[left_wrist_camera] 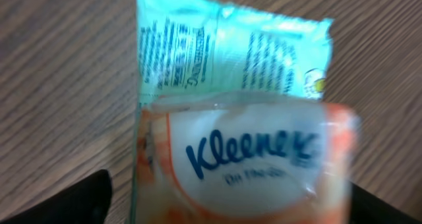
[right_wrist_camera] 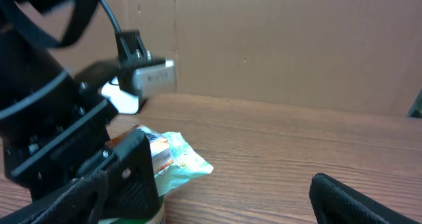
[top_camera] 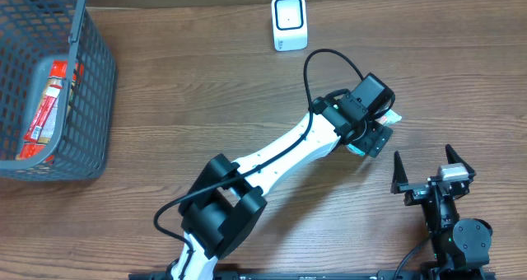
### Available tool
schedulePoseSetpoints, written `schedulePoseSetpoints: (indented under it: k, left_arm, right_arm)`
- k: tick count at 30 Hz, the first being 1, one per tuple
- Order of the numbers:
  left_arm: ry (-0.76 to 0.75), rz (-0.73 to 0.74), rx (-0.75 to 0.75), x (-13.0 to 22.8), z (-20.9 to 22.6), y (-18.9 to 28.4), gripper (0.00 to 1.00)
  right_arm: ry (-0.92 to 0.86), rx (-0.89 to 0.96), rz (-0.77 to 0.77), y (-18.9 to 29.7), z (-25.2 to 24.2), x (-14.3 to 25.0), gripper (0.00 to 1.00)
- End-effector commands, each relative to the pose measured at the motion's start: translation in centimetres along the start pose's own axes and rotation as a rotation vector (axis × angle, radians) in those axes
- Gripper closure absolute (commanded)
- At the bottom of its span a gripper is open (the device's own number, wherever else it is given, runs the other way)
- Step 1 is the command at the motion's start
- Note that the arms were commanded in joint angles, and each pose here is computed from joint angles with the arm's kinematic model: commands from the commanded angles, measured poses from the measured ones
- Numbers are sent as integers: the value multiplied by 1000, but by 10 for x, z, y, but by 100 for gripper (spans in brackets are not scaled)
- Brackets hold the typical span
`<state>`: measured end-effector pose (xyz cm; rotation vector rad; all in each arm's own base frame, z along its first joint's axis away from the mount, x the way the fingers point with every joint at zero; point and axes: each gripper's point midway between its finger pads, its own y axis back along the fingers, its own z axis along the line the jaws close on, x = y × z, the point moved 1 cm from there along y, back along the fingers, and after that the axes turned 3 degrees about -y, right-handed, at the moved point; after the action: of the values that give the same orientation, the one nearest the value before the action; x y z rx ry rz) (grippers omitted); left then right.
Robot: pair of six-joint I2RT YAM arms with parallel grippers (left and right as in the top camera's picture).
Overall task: Scan the item barcode
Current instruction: 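Carry the packets to the table centre and lower them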
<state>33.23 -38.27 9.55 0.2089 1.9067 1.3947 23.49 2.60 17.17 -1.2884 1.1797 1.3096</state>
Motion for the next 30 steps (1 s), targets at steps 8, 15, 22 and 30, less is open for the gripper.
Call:
schedulePoseSetpoints:
  k: [8,15,22,30]
  left_arm:
    - [-39,-92,-20,-33,-1,28,26]
    - [-13,-126,-65,-40,5,55,28]
    - [-19,-103,-57,-35,5,50,4]
    - [-45,-41,-43,-22,4,21,10]
  right_arm:
    - [1,-1,-4,0,0,2,0]
    - [1,-1,-3,0,0,2,0]
    - [1,-1,-3,0,0,2,0]
    - [1,-1,-3,0,0,2,0]
